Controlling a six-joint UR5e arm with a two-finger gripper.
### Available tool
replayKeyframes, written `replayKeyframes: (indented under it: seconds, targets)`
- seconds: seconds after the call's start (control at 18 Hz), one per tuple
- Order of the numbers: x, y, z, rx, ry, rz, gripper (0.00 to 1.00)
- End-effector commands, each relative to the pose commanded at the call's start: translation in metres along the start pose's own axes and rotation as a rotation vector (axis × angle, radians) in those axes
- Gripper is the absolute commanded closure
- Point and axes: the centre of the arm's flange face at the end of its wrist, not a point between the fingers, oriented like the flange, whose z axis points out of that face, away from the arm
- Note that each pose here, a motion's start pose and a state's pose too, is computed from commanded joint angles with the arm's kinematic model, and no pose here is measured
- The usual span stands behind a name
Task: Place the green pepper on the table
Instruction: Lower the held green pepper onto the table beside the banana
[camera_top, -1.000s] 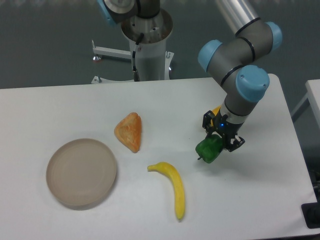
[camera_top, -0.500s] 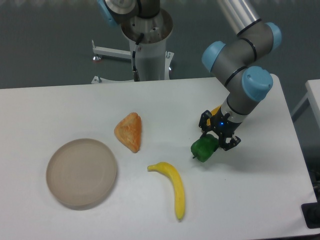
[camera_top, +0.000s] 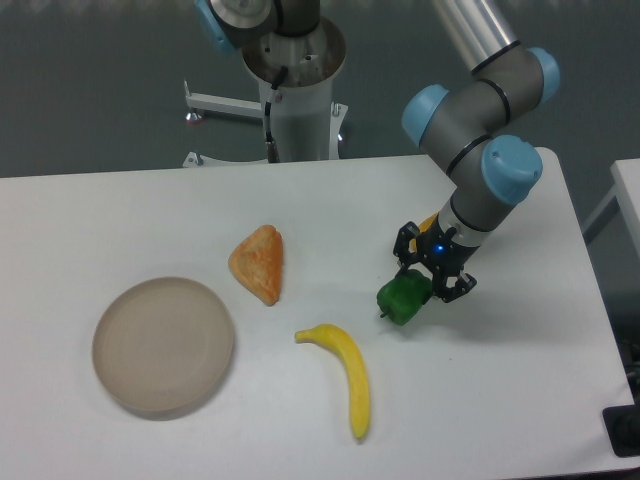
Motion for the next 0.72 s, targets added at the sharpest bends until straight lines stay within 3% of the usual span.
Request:
replayKeyframes:
  seconds: [0.72]
  targets:
    - [-0.0001, -0.0013, 0.0018, 0.019, -0.004, 0.000, 0.65]
